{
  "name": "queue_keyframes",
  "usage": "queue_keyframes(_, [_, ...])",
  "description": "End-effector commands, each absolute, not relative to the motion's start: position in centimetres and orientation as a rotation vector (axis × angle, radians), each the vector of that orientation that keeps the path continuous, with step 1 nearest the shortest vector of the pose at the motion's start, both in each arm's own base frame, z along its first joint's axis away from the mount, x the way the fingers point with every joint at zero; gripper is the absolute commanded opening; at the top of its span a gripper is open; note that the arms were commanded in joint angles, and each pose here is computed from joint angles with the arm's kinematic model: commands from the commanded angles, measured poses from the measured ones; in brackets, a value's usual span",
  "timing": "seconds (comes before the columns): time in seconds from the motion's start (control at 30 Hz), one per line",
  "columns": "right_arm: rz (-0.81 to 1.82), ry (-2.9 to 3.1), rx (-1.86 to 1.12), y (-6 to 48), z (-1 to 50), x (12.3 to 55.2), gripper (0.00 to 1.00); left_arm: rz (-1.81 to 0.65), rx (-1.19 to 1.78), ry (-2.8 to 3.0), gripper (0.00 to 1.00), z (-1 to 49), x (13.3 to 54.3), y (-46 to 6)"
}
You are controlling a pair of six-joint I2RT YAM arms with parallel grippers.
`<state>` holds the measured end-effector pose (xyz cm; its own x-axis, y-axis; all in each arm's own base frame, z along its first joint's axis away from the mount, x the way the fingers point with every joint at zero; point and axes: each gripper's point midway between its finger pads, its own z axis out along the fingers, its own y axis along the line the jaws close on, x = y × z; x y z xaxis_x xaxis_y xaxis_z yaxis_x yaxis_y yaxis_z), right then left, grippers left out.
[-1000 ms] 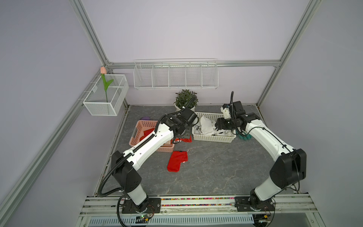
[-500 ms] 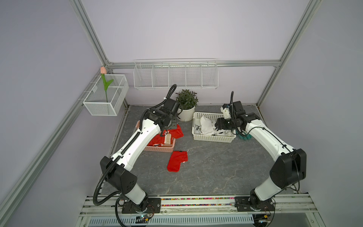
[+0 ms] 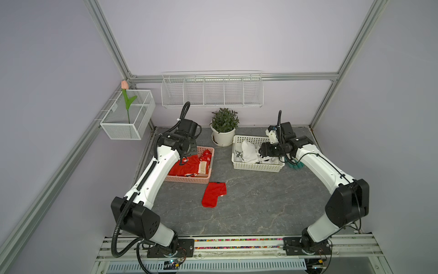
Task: Sort the socks into the basket by color
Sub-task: Place the sock in the bin.
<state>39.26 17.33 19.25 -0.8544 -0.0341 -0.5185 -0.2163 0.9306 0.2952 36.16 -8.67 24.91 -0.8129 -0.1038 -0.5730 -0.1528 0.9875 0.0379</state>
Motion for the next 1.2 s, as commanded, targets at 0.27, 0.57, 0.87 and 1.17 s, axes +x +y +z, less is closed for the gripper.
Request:
queue_keyframes(0.27, [0.486, 2.559, -0.180, 17.6, 19.1, 39.8, 0.60, 0.150, -0.294, 2.558, 0.00, 22.0, 36.6, -5.8])
queue_keyframes(0.57, [0.482, 2.568, -0.180, 17.6, 18.8, 40.0, 0.60, 0.182, -0.425, 2.589, 0.00, 17.9, 38.7, -3.2])
queue_keyframes(0.87, [0.464, 2.571, -0.184, 17.4, 18.8, 39.9, 0.60, 0.224, -0.528, 2.631, 0.00, 14.7, 40.3, -0.7])
queue_keyframes(1.17, [0.463, 2.569, -0.184, 17.3, 18.9, 39.8, 0.60, 0.244, -0.535, 2.673, 0.14, 12.8, 42.0, -0.6])
